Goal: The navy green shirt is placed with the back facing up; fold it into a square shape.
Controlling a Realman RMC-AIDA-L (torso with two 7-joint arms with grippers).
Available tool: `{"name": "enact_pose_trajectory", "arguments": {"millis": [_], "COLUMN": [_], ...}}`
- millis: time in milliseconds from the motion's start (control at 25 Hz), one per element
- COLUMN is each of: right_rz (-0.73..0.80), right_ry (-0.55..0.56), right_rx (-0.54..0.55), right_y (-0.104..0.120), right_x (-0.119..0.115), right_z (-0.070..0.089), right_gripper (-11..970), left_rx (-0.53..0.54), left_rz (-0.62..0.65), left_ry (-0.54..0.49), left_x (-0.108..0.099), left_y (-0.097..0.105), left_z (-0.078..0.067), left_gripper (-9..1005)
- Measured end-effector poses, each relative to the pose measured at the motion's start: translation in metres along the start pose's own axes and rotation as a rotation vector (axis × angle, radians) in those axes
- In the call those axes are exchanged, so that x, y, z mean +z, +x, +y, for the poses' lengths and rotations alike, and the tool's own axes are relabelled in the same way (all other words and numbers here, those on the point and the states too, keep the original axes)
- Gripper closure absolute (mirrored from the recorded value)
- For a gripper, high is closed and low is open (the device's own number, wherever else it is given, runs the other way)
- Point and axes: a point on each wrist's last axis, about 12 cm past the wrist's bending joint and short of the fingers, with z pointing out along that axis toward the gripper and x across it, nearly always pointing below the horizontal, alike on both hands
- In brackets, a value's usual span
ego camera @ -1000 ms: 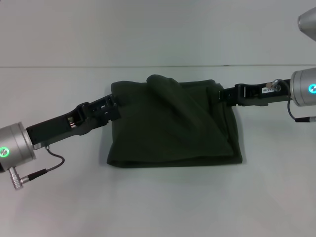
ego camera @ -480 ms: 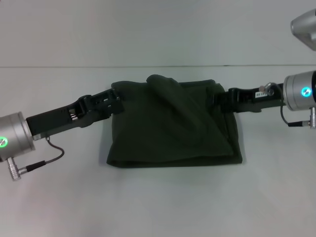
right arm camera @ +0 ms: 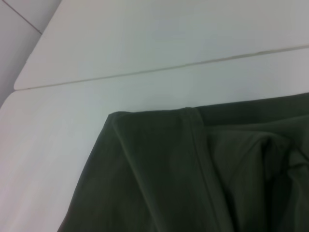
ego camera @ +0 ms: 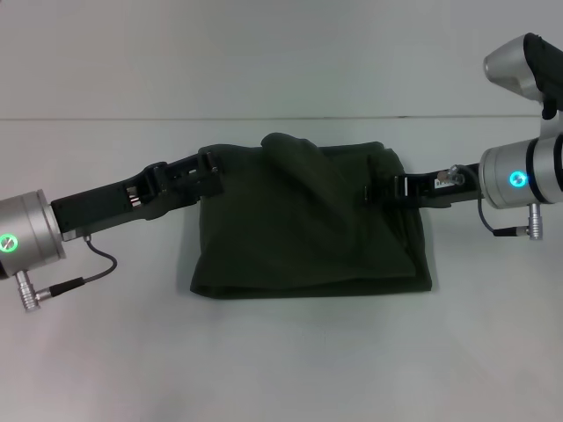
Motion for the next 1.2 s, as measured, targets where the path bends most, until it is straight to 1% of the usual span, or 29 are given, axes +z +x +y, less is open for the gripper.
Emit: {"name": "enact_pose_trajectory", "arguments": {"millis": [120,240,560,760,1000,1200], "right_rz": [0.003,0.02,0.004,-0.005,0.0,-0.001], "right_ry": [0.006,0.004,0.011,0.011,0.005,0.013], "right_rx": [0.013,0.004,0.012,0.017,0.021,0.023], "right_y": [0.0049,0.01,0.0087,0.0068,0.007,0.0087], "right_x": [0.003,0.0085,0.0098,0.0084,0.0074,0.009], "right_z": [-0.0027,-0.0014,-0.0014,-0.0019,-0.0024,-0.0031], "right_gripper": [352,352,353,521,657,657], "left_rx": [0.001,0.003,0.007,0.011,0.011,0.01], "left_rz": [-0.003,-0.008,-0.003,-0.003,-0.001,-0.001], "left_ry": [-0.007,-0.017,-0.028,-0.025,-0.024,-0.024], "left_x": [-0.0007,-0.0007,0.002,0.0044,0.0059,0.0061], "left_y": [0.0002,-0.0003,-0.0006,-0.0017,-0.0011,-0.0003], "left_z": [0.001,0.0022,0.003,0.0021,0.002,0.0021], "left_gripper": [46,46,47,47,47,46]}}
